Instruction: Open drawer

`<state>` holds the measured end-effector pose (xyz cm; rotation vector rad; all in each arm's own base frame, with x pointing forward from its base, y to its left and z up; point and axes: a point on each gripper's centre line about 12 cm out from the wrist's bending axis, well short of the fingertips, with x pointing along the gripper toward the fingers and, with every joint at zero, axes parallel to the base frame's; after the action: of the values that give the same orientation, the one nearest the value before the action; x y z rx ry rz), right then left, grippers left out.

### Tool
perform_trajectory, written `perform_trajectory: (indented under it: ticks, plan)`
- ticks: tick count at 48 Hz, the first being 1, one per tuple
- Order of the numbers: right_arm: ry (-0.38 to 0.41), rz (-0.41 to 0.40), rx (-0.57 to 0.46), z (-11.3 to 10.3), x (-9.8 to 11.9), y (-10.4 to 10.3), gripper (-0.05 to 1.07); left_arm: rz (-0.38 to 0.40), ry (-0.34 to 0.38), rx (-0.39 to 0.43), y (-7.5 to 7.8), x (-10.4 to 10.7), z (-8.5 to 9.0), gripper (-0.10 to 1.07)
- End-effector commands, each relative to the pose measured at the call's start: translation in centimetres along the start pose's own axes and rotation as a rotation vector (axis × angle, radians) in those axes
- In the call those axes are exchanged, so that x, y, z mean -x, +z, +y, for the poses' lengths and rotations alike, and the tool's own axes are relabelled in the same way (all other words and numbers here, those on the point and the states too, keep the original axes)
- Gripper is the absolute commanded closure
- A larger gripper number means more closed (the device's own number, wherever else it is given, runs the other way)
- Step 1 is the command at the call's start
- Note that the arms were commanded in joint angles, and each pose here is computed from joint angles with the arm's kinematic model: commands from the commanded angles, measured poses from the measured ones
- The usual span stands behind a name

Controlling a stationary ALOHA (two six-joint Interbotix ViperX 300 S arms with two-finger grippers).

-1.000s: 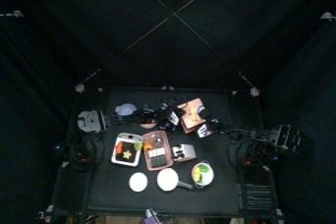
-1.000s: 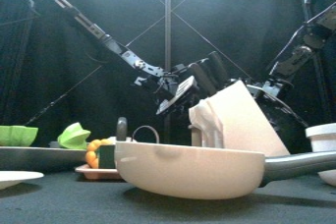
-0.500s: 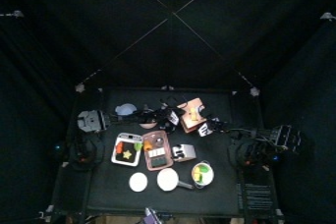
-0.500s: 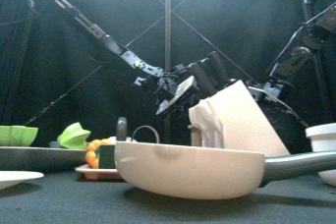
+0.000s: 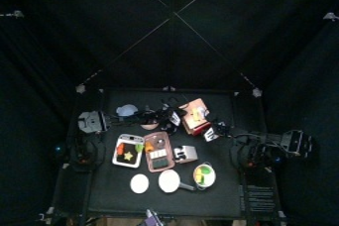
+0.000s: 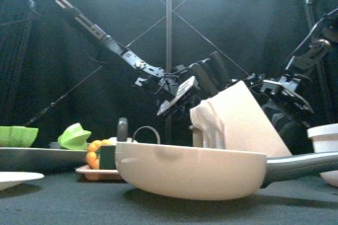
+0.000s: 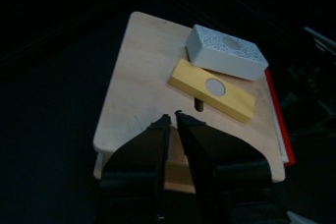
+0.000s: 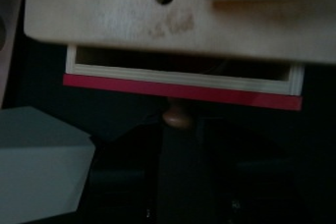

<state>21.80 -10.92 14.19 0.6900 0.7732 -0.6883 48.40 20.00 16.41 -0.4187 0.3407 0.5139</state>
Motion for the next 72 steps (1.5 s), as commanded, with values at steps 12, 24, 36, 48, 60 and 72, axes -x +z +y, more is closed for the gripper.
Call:
perform_trajectory:
  ticks: [12,24,36,48,60,72]
  plan:
    - [0.048,0.018,-0.017,0.5,1.0,-2.3,0.48,-0.025,-0.002,0.006,1.3,0.2,0.0,0.38]
    - [0.081,0.065,0.003,1.7,1.1,-3.7,0.48,-0.028,0.0,0.008,1.4,0.2,0.2,0.38]
    - [0.073,0.106,0.021,1.9,1.7,-4.5,0.48,-0.031,-0.001,0.009,1.5,0.2,0.1,0.38]
    - [0.101,0.122,0.005,2.2,3.0,-5.3,0.48,-0.038,-0.004,0.009,1.9,0.4,0.0,0.38]
    - [0.102,0.134,-0.011,1.4,3.3,-6.3,0.47,-0.056,-0.012,0.008,2.6,0.3,-0.4,0.38]
    - [0.1,0.123,0.0,1.3,3.3,-6.1,0.37,-0.077,-0.026,0.006,3.5,0.3,-1.1,0.38]
